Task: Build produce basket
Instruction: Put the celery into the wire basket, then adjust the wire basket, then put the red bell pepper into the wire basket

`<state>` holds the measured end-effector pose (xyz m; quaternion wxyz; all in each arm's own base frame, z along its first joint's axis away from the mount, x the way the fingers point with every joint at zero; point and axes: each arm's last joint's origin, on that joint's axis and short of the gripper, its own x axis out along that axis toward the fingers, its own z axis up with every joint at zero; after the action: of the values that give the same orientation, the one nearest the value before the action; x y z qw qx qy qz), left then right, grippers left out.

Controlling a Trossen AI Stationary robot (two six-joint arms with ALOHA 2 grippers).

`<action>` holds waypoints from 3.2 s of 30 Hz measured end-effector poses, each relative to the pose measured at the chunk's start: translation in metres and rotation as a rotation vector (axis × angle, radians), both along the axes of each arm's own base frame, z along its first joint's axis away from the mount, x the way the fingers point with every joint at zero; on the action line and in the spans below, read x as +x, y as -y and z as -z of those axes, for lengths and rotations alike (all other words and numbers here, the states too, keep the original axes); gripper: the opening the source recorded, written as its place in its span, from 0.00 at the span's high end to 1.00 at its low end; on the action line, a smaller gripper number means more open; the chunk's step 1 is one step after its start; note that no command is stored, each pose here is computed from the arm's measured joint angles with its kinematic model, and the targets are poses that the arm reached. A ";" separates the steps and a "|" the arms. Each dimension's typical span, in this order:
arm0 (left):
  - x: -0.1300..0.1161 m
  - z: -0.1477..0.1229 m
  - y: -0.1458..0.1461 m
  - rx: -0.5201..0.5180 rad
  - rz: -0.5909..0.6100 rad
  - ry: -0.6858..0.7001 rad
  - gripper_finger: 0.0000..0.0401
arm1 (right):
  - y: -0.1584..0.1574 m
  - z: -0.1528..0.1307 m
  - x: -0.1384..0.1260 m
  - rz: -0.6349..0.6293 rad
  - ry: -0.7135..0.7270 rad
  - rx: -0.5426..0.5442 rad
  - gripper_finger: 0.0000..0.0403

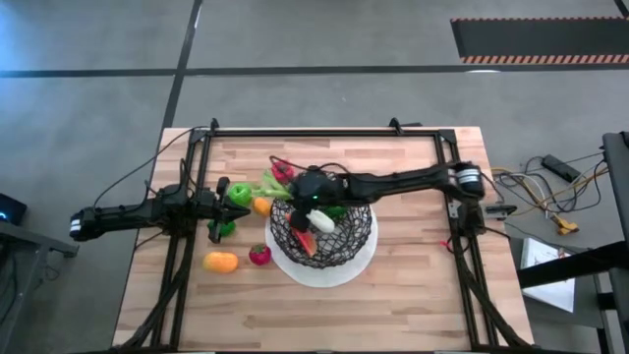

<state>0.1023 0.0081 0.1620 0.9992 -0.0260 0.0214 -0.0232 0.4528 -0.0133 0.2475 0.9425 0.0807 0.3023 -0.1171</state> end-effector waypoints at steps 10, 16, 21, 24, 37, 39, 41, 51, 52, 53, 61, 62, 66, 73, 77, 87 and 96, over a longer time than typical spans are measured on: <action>0.000 0.000 0.000 0.000 0.000 -0.001 1.00 | 0.006 0.020 0.026 0.031 -0.055 -0.014 0.70; 0.000 0.000 0.000 0.000 0.000 0.000 1.00 | 0.004 -0.003 0.017 -0.002 -0.175 -0.046 0.46; 0.000 0.000 0.000 0.000 0.000 0.000 1.00 | -0.007 -0.027 -0.008 0.011 -0.286 -0.013 0.37; 0.000 0.000 0.000 0.000 0.000 -0.002 1.00 | -0.022 -0.013 -0.026 0.028 -0.426 0.043 0.38; 0.000 0.000 0.000 -0.001 0.000 -0.005 1.00 | -0.037 0.057 -0.070 0.160 -0.801 0.146 0.74; 0.000 0.000 0.000 -0.001 0.000 -0.005 1.00 | -0.032 0.059 -0.079 0.195 -0.880 0.130 0.80; 0.000 0.000 0.000 0.000 0.000 -0.005 1.00 | -0.027 0.059 -0.086 0.237 -0.946 0.079 0.85; 0.000 0.000 0.000 -0.001 0.000 -0.005 1.00 | 0.005 0.051 -0.126 0.312 -1.178 -0.020 0.98; 0.000 0.000 0.000 0.000 0.000 -0.005 1.00 | 0.008 0.051 -0.133 0.316 -1.187 -0.015 0.98; 0.000 0.000 0.000 -0.001 0.000 -0.005 1.00 | 0.011 0.049 -0.140 0.324 -1.193 -0.010 0.98; 0.000 0.000 0.000 -0.001 0.000 -0.005 1.00 | 0.011 -0.008 -0.173 0.353 -0.814 0.049 0.98; 0.000 0.000 0.000 -0.001 0.000 -0.005 1.00 | 0.010 -0.017 -0.174 0.344 -0.720 0.054 0.98; 0.000 0.000 0.000 -0.001 0.000 -0.005 1.00 | 0.012 -0.053 -0.162 0.256 -0.277 -0.001 0.98; 0.000 0.000 0.000 -0.001 0.000 -0.005 1.00 | 0.059 -0.061 -0.122 0.111 0.026 -0.182 0.92; 0.000 0.000 0.000 -0.001 -0.001 -0.006 1.00 | 0.103 -0.043 -0.087 0.013 0.032 -0.164 0.83; 0.000 0.001 0.000 -0.001 0.000 -0.006 1.00 | 0.162 -0.004 0.005 -0.211 -0.112 -0.225 0.61; 0.000 0.001 0.000 -0.001 0.000 -0.007 1.00 | 0.179 0.027 0.051 -0.308 -0.232 -0.209 0.61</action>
<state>0.1027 0.0082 0.1615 0.9991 -0.0265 0.0247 -0.0230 0.5035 -0.1922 0.2207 0.9114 -0.0787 0.4037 -0.0108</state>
